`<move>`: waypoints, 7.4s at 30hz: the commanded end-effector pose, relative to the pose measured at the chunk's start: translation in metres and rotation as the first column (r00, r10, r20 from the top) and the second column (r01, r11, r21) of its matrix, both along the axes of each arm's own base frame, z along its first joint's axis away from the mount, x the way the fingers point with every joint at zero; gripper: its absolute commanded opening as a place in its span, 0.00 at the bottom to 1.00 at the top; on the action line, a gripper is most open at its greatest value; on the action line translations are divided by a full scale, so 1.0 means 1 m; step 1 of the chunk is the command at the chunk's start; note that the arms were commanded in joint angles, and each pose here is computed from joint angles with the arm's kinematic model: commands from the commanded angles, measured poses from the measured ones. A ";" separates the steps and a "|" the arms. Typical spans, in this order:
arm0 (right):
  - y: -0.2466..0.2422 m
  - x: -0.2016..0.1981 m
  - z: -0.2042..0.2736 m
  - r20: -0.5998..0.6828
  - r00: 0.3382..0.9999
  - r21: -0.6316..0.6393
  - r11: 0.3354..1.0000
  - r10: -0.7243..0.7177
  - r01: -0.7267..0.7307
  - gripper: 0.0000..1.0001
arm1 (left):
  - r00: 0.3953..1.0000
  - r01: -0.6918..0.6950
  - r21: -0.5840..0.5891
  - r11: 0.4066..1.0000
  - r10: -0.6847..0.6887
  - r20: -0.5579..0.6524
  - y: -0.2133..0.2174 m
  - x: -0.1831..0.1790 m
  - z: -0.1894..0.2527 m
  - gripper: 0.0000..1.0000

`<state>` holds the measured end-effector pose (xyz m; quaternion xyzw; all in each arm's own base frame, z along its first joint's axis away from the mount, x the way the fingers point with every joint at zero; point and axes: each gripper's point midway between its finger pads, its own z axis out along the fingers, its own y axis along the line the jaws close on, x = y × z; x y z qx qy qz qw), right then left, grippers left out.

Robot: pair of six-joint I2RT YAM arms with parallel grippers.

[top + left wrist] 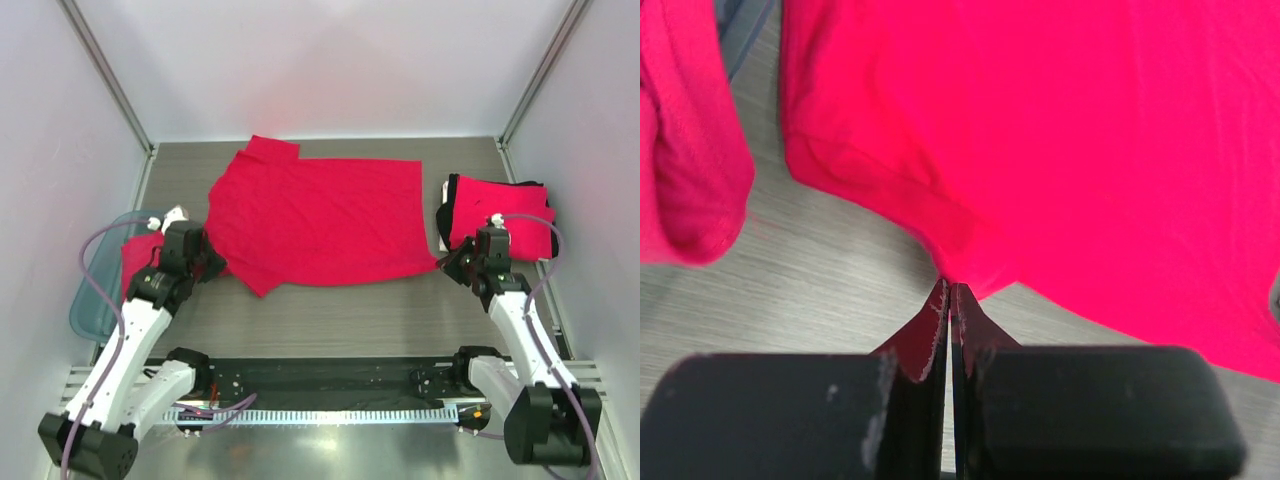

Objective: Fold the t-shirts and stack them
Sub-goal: Fold the tshirt

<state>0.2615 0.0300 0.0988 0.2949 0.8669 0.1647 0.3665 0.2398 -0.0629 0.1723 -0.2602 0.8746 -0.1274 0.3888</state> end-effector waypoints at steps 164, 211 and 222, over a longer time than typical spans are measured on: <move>-0.029 0.056 -0.062 0.077 0.938 -0.042 0.939 -0.338 0.342 0.01 | 0.883 -0.440 0.311 0.842 0.468 -0.017 0.088 0.123 -0.093 0.00; -0.030 0.055 -0.055 0.100 0.936 -0.031 0.940 -0.337 0.341 0.02 | 0.913 -0.402 -0.162 0.901 0.380 -0.150 0.002 0.096 -0.124 0.36; -0.029 0.055 -0.055 0.100 0.937 -0.025 0.940 -0.335 0.339 0.02 | 0.896 -0.432 -0.066 0.900 0.419 -0.144 0.016 0.112 -0.135 0.36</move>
